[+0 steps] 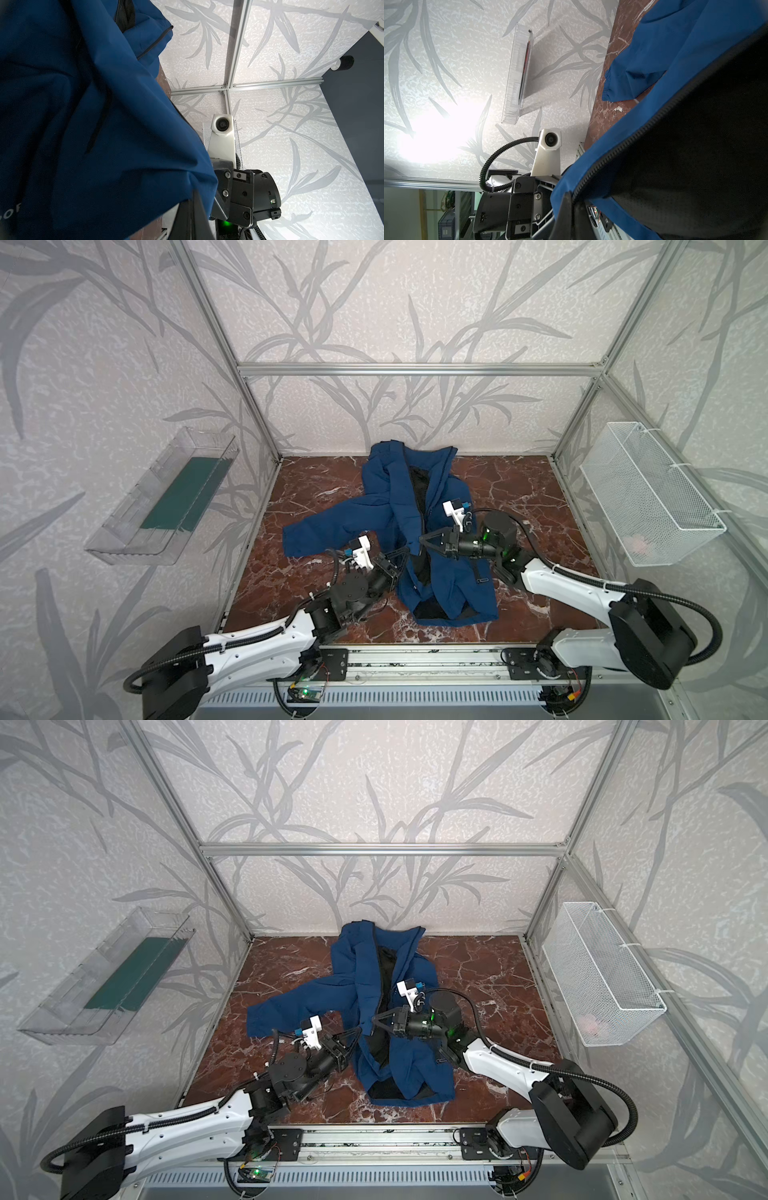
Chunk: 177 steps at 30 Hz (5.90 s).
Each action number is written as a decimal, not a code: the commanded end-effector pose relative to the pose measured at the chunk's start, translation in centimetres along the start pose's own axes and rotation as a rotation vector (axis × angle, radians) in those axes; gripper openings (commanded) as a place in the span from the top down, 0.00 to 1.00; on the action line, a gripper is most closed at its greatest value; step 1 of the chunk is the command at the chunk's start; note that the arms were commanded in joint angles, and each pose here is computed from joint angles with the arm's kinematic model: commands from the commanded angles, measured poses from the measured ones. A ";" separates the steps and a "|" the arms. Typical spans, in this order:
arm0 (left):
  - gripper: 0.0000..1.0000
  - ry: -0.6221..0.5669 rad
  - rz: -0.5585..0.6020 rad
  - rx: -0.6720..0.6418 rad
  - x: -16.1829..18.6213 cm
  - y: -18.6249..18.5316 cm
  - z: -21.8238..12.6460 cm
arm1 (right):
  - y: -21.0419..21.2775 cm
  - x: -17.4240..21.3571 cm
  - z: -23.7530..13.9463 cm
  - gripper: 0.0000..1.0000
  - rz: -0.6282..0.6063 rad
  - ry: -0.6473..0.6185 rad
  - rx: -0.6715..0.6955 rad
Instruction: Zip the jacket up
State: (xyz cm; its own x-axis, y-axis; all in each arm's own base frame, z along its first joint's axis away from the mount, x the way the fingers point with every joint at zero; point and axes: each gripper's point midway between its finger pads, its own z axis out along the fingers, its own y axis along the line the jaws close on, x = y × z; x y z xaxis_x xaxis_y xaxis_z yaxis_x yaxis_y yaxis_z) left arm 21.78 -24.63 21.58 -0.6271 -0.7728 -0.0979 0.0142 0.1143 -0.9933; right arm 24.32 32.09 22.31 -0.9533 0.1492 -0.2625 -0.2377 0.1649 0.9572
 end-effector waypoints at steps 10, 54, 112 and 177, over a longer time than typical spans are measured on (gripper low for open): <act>1.00 -0.024 0.043 -0.003 -0.8 -1.3 -1.0 | -0.3 0.6 1.2 1.00 0.006 0.101 0.012; 0.54 -0.058 -0.010 -0.093 -1.3 2.1 -1.1 | -0.2 2.6 3.9 1.00 -0.026 0.268 -0.016; 1.00 -0.127 0.022 -0.348 -5.4 6.2 -3.4 | -15.2 15.1 -8.5 0.25 -0.333 0.621 1.216; 1.00 0.221 0.229 0.211 -3.2 -8.1 5.9 | -3.1 2.1 -1.4 1.00 -0.719 -0.110 0.451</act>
State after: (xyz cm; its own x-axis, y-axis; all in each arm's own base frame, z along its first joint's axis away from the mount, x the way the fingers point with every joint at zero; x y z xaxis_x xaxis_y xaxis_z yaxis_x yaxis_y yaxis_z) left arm 29.12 -25.06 22.67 -0.7257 -0.6548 -0.2113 0.0628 0.2428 -0.9680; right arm 19.65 29.69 14.80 -0.7491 -0.1684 -0.6407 -0.5732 0.6496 0.4995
